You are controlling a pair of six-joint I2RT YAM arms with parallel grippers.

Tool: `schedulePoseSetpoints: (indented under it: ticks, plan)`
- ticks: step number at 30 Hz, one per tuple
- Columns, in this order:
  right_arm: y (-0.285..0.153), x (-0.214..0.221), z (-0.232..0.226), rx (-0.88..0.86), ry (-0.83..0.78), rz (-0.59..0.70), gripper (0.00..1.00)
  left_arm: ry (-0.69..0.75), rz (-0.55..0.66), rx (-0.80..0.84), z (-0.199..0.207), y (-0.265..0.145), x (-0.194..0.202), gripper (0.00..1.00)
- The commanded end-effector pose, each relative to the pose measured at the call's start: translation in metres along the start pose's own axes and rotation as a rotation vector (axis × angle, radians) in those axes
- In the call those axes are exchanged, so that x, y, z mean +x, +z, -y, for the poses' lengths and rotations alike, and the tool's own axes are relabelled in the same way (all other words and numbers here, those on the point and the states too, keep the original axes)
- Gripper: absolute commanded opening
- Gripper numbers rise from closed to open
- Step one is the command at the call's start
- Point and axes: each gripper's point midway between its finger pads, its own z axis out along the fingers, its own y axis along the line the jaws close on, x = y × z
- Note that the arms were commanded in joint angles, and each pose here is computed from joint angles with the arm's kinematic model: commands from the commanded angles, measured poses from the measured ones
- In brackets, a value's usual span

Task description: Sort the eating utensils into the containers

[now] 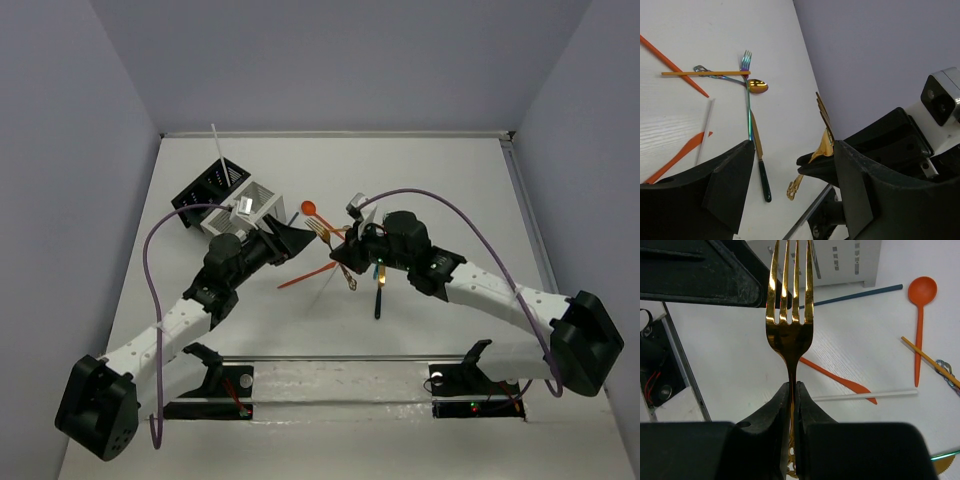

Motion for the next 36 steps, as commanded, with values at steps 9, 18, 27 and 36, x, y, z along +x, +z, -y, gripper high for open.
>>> schedulePoseSetpoints:
  ticks: [9,18,27,36]
  plan:
    - [-0.008,-0.024,-0.008,0.004,-0.028,0.114,0.07,0.053,0.084,0.126,0.041,-0.002,-0.018,0.73]
    - [0.008,-0.020,-0.030,-0.076,-0.027,0.078,0.07,0.057,0.046,0.152,0.050,0.015,-0.016,0.72]
    - [0.013,-0.016,-0.030,-0.061,-0.033,0.063,0.07,0.070,0.038,0.143,0.048,0.022,-0.016,0.38]
    - [0.008,-0.023,-0.028,-0.041,-0.021,0.099,0.08,0.094,0.070,0.088,0.042,0.015,-0.023,0.06]
